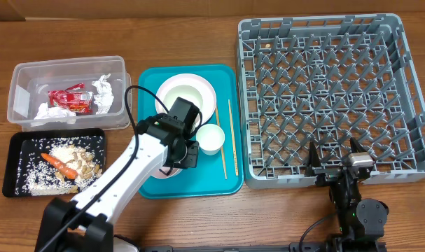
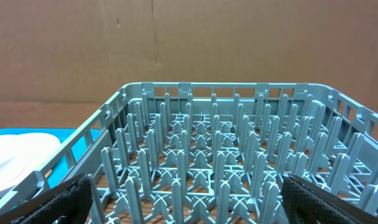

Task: Sort waste into correct bins and load items into the dishwasher
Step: 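Lower the pink bowl onto the teal tray and open the left gripper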

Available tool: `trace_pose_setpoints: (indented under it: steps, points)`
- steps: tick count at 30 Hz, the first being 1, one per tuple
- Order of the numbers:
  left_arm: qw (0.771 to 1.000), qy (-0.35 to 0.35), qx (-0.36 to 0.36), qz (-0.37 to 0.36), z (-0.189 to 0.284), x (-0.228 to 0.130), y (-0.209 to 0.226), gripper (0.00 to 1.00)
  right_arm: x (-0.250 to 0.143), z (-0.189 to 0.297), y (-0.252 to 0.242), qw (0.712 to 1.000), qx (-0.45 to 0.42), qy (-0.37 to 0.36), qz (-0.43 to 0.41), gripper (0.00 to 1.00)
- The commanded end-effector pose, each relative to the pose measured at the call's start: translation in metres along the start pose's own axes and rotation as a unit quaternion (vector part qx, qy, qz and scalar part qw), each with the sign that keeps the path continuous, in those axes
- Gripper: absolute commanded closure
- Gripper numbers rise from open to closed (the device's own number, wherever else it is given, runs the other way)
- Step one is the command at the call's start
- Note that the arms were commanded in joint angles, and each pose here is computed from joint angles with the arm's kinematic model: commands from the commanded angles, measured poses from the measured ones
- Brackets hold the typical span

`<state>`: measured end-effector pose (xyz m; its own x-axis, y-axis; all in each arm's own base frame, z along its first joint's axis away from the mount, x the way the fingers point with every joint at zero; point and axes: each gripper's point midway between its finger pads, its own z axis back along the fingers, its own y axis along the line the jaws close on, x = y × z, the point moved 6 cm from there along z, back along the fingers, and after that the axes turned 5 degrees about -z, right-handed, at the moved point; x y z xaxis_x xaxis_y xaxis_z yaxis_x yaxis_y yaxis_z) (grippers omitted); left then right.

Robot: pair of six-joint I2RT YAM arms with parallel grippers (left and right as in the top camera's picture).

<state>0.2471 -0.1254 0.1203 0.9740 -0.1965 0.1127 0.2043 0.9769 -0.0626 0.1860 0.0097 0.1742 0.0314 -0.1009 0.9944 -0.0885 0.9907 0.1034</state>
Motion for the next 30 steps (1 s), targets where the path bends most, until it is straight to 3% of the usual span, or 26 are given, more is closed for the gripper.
trace_pose_setpoints:
  steps: [1, 5, 9, 30]
  points:
    - [1.000, -0.003, 0.002, 0.007, -0.001, 0.007, -0.003, 0.84, -0.002, 0.000, -0.001, 1.000, -0.002, -0.003, -0.002, 0.00]
    - [1.000, 0.003, 0.004, 0.008, -0.004, 0.007, -0.002, 0.70, -0.002, 0.000, -0.001, 1.000, -0.002, -0.003, -0.002, 0.00]
    - [1.000, 0.002, 0.004, 0.004, -0.003, 0.009, -0.001, 0.62, -0.002, 0.000, -0.001, 1.000, -0.002, -0.003, -0.002, 0.00]
    - [0.998, -0.063, -0.027, 0.010, 0.060, 0.052, -0.010, 0.59, -0.002, 0.000, -0.001, 1.000, -0.002, -0.003, -0.002, 0.00]
